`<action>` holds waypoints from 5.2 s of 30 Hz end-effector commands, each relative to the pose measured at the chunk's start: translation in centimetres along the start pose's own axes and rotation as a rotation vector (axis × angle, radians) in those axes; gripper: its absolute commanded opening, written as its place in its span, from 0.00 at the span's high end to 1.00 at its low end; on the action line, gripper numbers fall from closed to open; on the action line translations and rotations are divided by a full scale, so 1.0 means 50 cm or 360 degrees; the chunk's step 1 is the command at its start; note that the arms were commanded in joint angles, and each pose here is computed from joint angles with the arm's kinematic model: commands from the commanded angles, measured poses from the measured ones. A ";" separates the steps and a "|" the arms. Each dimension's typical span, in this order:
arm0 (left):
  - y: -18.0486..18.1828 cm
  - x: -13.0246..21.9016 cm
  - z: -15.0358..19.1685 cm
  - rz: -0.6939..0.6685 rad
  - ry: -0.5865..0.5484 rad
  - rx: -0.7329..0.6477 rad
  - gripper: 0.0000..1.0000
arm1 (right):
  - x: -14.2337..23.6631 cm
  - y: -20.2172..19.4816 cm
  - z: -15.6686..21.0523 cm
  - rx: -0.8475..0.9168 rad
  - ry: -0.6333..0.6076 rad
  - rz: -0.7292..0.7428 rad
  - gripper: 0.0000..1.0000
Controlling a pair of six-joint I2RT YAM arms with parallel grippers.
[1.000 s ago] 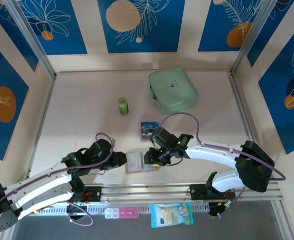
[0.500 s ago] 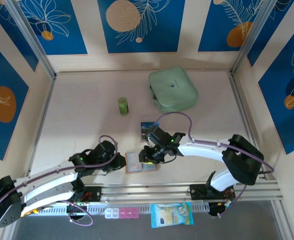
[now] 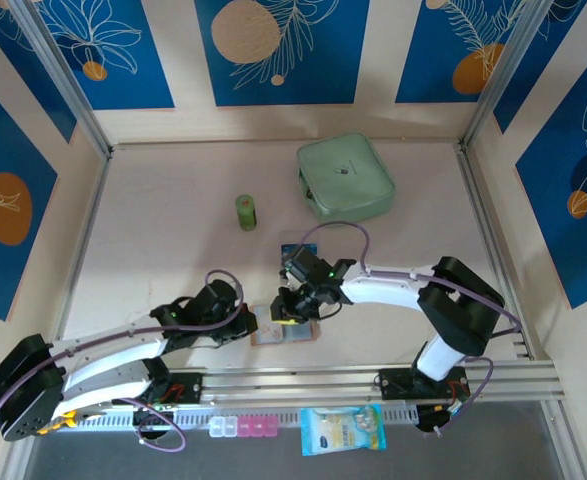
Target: Take the credit cards out of the card holder
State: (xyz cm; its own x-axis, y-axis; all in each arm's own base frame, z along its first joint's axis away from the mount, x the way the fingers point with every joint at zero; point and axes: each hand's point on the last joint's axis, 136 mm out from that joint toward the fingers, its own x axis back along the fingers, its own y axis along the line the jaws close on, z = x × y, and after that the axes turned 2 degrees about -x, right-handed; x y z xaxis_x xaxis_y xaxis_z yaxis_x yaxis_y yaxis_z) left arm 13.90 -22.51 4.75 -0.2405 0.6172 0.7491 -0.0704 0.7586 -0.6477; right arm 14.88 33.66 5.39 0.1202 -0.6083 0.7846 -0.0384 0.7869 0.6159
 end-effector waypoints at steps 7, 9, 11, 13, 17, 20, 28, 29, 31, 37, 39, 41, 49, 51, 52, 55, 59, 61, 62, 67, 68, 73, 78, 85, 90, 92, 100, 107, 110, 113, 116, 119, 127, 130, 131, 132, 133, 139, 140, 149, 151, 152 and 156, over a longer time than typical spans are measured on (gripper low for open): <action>0.014 -0.008 -0.002 0.0007 -0.0009 0.0063 1.00 | -0.017 -0.006 -0.013 0.0027 0.0052 0.0020 0.76; 0.014 -0.010 -0.001 0.0007 -0.0002 0.0061 1.00 | -0.020 -0.007 -0.014 0.0031 0.0060 0.0032 0.76; 0.015 -0.014 0.002 0.0008 0.0015 0.0064 1.00 | -0.020 -0.013 -0.015 0.0037 0.0061 0.0063 0.76; 0.015 -0.017 0.004 0.0009 0.0025 0.0067 1.00 | -0.019 -0.020 -0.017 0.0043 0.0054 0.0104 0.76; 0.015 -0.022 0.003 0.0005 0.0030 0.0070 1.00 | -0.017 -0.031 -0.017 0.0054 0.0048 0.0155 0.77; 0.020 -0.026 0.004 -0.0009 0.0038 0.0072 1.00 | -0.019 -0.032 -0.015 0.0055 0.0055 0.0153 0.76; 0.042 -0.032 0.010 -0.0082 0.0054 0.0069 1.00 | -0.025 -0.033 -0.010 0.0058 0.0064 0.0158 0.77; 0.043 -0.032 0.010 -0.0087 0.0056 0.0068 1.00 | -0.025 -0.034 -0.009 0.0055 0.0064 0.0164 0.77; 0.046 -0.033 0.011 -0.0094 0.0059 0.0068 1.00 | -0.027 -0.037 -0.009 0.0055 0.0063 0.0172 0.77; 0.051 -0.036 0.015 -0.0107 0.0075 0.0071 1.00 | -0.033 -0.038 -0.006 0.0050 0.0074 0.0178 0.77; 0.052 -0.037 0.016 -0.0109 0.0079 0.0072 1.00 | -0.034 -0.035 -0.005 0.0054 0.0074 0.0171 0.77; 0.053 -0.038 0.017 -0.0114 0.0084 0.0073 1.00 | -0.035 -0.033 -0.004 0.0059 0.0077 0.0164 0.77; 0.053 -0.040 0.019 -0.0117 0.0099 0.0073 1.00 | -0.047 -0.028 0.002 0.0049 0.0101 0.0133 0.80; 0.053 -0.041 0.019 -0.0118 0.0102 0.0074 1.00 | -0.048 -0.025 0.003 0.0051 0.0105 0.0121 0.80; 0.054 -0.041 0.020 -0.0120 0.0104 0.0075 1.00 | -0.049 -0.023 0.003 0.0051 0.0106 0.0113 0.80; 0.056 -0.041 0.021 -0.0124 0.0109 0.0075 1.00 | -0.050 -0.017 0.006 0.0055 0.0113 0.0073 0.80; 0.056 -0.041 0.022 -0.0126 0.0109 0.0074 1.00 | -0.053 -0.025 0.008 0.0040 0.0118 0.0075 0.80; 0.057 -0.040 0.021 -0.0129 0.0108 0.0073 1.00 | -0.052 -0.038 0.009 0.0022 0.0117 0.0119 0.77; 0.058 -0.040 0.021 -0.0133 0.0107 0.0074 1.00 | -0.051 -0.044 0.009 0.0017 0.0111 0.0145 0.77; 0.062 -0.039 0.023 -0.0144 0.0110 0.0075 1.00 | -0.039 -0.066 0.010 0.0016 0.0084 0.0240 0.74; 0.064 -0.039 0.023 -0.0148 0.0110 0.0079 1.00 | -0.036 -0.070 0.008 0.0016 0.0077 0.0256 0.74; 0.069 -0.039 0.025 -0.0156 0.0110 0.0082 1.00 | -0.024 -0.066 0.005 0.0038 0.0051 0.0268 0.73; 0.060 -0.037 0.020 -0.0143 0.0105 0.0076 1.00 | -0.009 -0.049 -0.001 0.0071 0.0016 0.0242 0.72; 0.024 -0.017 0.001 -0.0116 0.0071 0.0015 1.00 | 0.007 -0.031 0.001 0.0100 0.0004 0.0189 0.72; -0.018 -0.005 -0.015 -0.0076 0.0061 -0.0055 1.00 | 0.024 -0.034 -0.002 0.0082 -0.0031 0.0173 0.72; -0.029 -0.010 -0.016 -0.0071 0.0084 -0.0073 1.00 | 0.027 -0.041 -0.003 0.0065 -0.0035 0.0179 0.72; -0.022 -0.046 -0.009 -0.0123 0.0174 -0.0076 1.00 | 0.014 -0.056 -0.002 0.0010 0.0002 0.0139 0.72; 0.004 -0.060 -0.002 -0.0172 0.0191 -0.0060 1.00 | 0.001 -0.072 -0.001 -0.0016 0.0018 0.0154 0.72; 0.014 -0.061 0.003 -0.0190 0.0196 -0.0042 1.00 | -0.008 -0.082 0.000 -0.0035 0.0033 0.0149 0.72; 0.022 -0.060 0.005 -0.0203 0.0191 -0.0025 1.00 | -0.016 -0.087 0.002 -0.0047 0.0046 0.0133 0.72; 0.026 -0.059 0.006 -0.0215 0.0194 -0.0021 1.00 | -0.023 -0.085 0.005 -0.0053 0.0061 0.0096 0.73; 0.028 -0.059 0.007 -0.0220 0.0196 -0.0019 1.00 | -0.026 -0.073 0.005 -0.0050 0.0059 0.0025 0.75; 0.030 -0.061 0.008 -0.0226 0.0205 -0.0017 1.00 | -0.017 -0.051 0.004 -0.0033 0.0046 -0.0058 0.79; 0.031 -0.061 0.009 -0.0228 0.0207 -0.0015 1.00 | -0.013 -0.047 0.002 -0.0026 0.0033 -0.0071 0.81; 0.030 -0.060 0.009 -0.0228 0.0206 -0.0016 1.00 | -0.012 -0.046 0.002 -0.0023 0.0031 -0.0073 0.81; 0.030 -0.060 0.009 -0.0227 0.0206 -0.0016 1.00 | -0.011 -0.047 0.002 -0.0021 0.0028 -0.0072 0.83; 0.031 -0.060 0.009 -0.0230 0.0205 -0.0013 1.00 | -0.010 -0.049 0.003 -0.0021 0.0026 -0.0067 0.84; 0.034 -0.055 0.009 -0.0236 0.0194 -0.0013 1.00 | 0.004 -0.077 0.004 -0.0027 -0.0003 0.0054 0.88; 0.034 -0.055 0.008 -0.0236 0.0191 -0.0013 1.00 | 0.009 -0.082 0.005 -0.0026 -0.0008 0.0082 0.89; 0.032 -0.052 0.006 -0.0235 0.0182 -0.0018 1.00 | 0.066 -0.092 0.009 0.0041 -0.0068 0.0192 0.91; 0.031 -0.052 0.005 -0.0233 0.0179 -0.0021 1.00 | 0.082 -0.087 0.007 0.0066 -0.0088 0.0203 0.91; 0.029 -0.052 0.004 -0.0231 0.0178 -0.0022 1.00 | 0.090 -0.084 0.005 0.0080 -0.0098 0.0207 0.91; 0.025 -0.052 0.003 -0.0224 0.0181 -0.0025 1.00 | 0.122 -0.071 -0.005 0.0148 -0.0144 0.0208 0.92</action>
State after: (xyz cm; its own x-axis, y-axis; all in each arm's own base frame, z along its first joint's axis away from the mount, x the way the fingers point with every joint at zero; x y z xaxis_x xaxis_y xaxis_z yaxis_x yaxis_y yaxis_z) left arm 14.71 -24.28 2.62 -0.1306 0.5572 0.8200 -0.0558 0.8217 -0.5672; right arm 15.73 28.14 6.77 0.0375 -0.5384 0.8419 -0.0991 0.8363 0.5393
